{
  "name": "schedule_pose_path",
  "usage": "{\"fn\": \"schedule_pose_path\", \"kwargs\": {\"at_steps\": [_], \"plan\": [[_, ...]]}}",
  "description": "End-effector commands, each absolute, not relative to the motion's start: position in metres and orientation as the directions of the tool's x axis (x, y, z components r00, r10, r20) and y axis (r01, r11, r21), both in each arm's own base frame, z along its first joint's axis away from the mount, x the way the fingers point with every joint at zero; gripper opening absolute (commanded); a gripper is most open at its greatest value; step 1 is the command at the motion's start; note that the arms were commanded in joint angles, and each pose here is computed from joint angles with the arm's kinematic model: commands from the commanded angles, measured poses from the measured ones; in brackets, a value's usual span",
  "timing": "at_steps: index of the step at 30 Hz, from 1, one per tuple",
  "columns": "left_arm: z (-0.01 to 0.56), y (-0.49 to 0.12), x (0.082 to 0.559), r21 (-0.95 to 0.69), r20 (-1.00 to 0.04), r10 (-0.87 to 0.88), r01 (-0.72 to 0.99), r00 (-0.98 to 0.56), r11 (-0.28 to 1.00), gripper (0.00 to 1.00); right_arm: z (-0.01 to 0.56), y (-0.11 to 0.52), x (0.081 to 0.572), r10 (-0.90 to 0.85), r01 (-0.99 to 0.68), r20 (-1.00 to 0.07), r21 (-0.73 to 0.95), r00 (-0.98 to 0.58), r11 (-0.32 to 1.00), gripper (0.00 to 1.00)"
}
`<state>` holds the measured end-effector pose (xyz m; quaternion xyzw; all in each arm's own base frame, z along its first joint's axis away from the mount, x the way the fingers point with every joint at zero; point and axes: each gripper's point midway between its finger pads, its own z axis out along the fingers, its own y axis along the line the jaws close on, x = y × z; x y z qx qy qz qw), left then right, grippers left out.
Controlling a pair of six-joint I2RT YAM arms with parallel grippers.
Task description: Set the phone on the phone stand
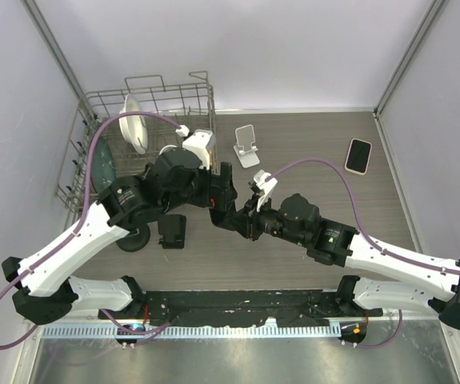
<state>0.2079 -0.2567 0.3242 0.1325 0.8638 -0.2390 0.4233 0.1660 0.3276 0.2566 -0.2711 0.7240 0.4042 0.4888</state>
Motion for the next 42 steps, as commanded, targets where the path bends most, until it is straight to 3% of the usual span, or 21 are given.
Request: {"fn": "schedule_pose_path", "kwargs": {"at_steps": [1,3,11,19,25,28,30,33,34,35,36,38,42], "plan": [[0.345,-0.266,0.211,-0.334,-0.820,-0.008,0.468,-0.572,0.818,1.00,0.320,0.330,0.164,0.148,-0.830,-0.950,0.313,-0.276,0.462,0.01],[0.343,-0.266,0.212,-0.329,-0.818,-0.001,0.466,-0.575,0.821,1.00,0.319,0.331,0.164,0.144,-0.830,-0.951,0.310,-0.275,0.463,0.01],[0.342,-0.258,0.218,-0.310,-0.819,-0.004,0.436,-0.574,0.845,0.84,0.317,0.330,0.164,0.133,-0.832,-0.953,0.301,-0.271,0.466,0.01],[0.338,-0.259,0.218,-0.304,-0.813,0.009,0.437,-0.582,0.846,0.86,0.316,0.331,0.164,0.127,-0.834,-0.954,0.300,-0.272,0.464,0.01],[0.338,-0.260,0.217,-0.297,-0.814,0.024,0.451,-0.581,0.842,0.66,0.314,0.334,0.164,0.116,-0.837,-0.955,0.294,-0.271,0.462,0.01],[0.336,-0.260,0.217,-0.285,-0.814,0.037,0.453,-0.580,0.845,0.48,0.313,0.336,0.164,0.112,-0.838,-0.957,0.289,-0.268,0.463,0.01],[0.336,-0.258,0.218,-0.276,-0.816,0.041,0.450,-0.577,0.849,0.28,0.311,0.338,0.164,0.103,-0.841,-0.958,0.285,-0.268,0.460,0.01],[0.330,-0.251,0.220,-0.244,-0.818,0.058,0.437,-0.572,0.866,0.03,0.311,0.339,0.164,0.100,-0.842,-0.959,0.282,-0.266,0.461,0.21],[0.330,-0.246,0.220,-0.233,-0.822,0.058,0.426,-0.567,0.874,0.00,0.308,0.340,0.164,0.094,-0.841,-0.958,0.283,-0.271,0.461,0.40],[0.328,-0.241,0.220,-0.221,-0.822,0.061,0.416,-0.566,0.882,0.00,0.306,0.339,0.165,0.093,-0.837,-0.957,0.286,-0.275,0.467,0.50],[0.323,-0.235,0.222,-0.190,-0.827,0.075,0.401,-0.558,0.896,0.00,0.304,0.338,0.166,0.094,-0.832,-0.956,0.288,-0.278,0.474,0.71],[0.326,-0.221,0.220,-0.168,-0.838,0.076,0.388,-0.540,0.906,0.00,0.307,0.336,0.165,0.109,-0.833,-0.957,0.289,-0.270,0.472,0.79],[0.323,-0.190,0.218,-0.117,-0.861,0.066,0.322,-0.504,0.939,0.00,0.304,0.327,0.171,0.141,-0.805,-0.954,0.300,-0.265,0.512,0.80]]}}
